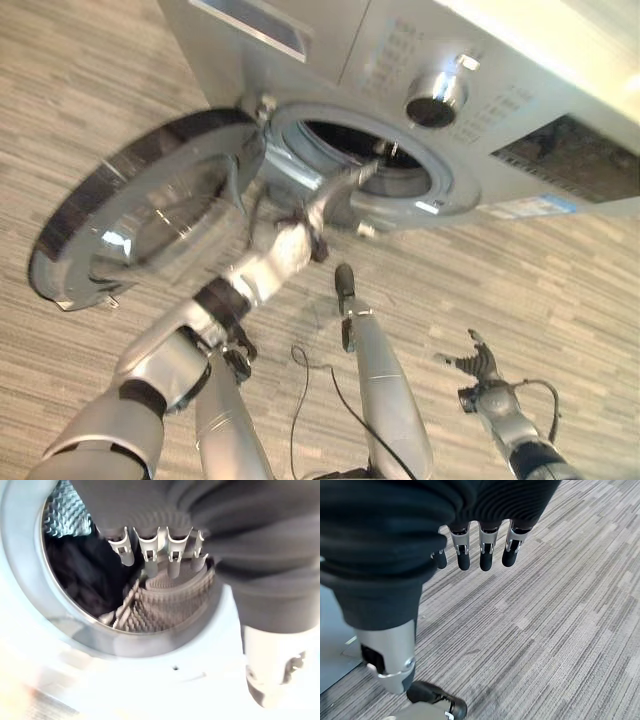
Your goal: Grab the laundry basket,head to the washer,open it,put in the laundry and shut it.
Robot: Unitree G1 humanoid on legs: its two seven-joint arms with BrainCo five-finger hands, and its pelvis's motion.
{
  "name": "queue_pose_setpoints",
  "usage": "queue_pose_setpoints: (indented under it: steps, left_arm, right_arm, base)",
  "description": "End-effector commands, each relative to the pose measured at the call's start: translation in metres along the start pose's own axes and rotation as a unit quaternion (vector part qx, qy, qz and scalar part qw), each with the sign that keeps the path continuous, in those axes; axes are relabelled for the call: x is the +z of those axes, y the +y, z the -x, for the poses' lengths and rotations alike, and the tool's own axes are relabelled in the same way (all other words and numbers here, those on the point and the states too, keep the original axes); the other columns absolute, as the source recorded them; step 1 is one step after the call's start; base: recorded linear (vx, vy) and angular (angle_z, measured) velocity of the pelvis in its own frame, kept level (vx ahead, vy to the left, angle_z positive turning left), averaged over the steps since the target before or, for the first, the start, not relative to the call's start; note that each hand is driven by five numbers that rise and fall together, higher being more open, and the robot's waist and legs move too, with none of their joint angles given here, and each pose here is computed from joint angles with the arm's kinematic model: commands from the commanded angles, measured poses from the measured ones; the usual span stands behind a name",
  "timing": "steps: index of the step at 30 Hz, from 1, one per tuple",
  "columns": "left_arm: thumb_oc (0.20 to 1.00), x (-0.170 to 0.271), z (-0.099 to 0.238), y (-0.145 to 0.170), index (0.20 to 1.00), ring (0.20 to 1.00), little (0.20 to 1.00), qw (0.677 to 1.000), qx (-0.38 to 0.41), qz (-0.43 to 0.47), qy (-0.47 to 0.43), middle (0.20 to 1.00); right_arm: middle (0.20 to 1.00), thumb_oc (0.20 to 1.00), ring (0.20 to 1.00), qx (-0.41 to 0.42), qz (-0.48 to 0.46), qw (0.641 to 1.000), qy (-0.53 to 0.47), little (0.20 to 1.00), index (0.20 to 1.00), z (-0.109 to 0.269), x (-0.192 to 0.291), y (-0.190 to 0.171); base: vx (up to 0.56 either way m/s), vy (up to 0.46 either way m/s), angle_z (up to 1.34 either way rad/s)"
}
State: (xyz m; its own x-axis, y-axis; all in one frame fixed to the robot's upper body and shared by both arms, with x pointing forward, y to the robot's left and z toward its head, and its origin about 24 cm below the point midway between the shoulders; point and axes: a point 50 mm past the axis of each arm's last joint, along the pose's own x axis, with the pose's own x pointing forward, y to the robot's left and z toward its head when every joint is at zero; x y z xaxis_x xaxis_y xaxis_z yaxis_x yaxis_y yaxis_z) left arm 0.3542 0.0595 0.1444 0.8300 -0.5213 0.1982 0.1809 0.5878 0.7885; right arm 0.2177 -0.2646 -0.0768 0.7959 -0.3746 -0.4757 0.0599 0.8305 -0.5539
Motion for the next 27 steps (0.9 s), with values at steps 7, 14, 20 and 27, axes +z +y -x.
queue_pose_setpoints:
  steps: [7,14,20,27]
  left_arm:
    - [1.000,-0.083,0.104,-0.071,1.000,1.000,1.000,0.974,-0.064,0.120,0.179,1.000]
    - [1.000,-0.136,0.178,-0.103,1.000,1.000,1.000,0.924,-0.069,0.113,0.358,1.000]
    - [1.000,-0.173,0.283,-0.124,1.000,1.000,1.000,0.813,-0.024,0.139,0.566,1.000]
    - [1.000,-0.169,0.320,-0.142,1.000,1.000,1.000,0.749,0.012,0.212,0.627,1.000]
  right_arm:
    - [1.000,1.000,1.000,0.003,-0.003,0.989,0.146,1.000,1.000,0.027,-0.080,-0.016]
    - [1.000,1.000,1.000,-0.034,-0.089,0.968,0.231,1.000,1.000,0.043,-0.113,-0.019]
    - [1.000,1.000,1.000,-0.108,-0.216,0.943,0.228,1.000,1.000,0.069,-0.132,-0.028]
    - [1.000,1.000,1.000,-0.203,-0.236,0.941,0.136,1.000,1.000,0.064,-0.105,-0.071]
  base:
    - [0.12,0.081,0.26]
    - [0.15,0.078,0.25]
    - [0.10,0.059,0.10]
    - [0.09,0.051,-0.03]
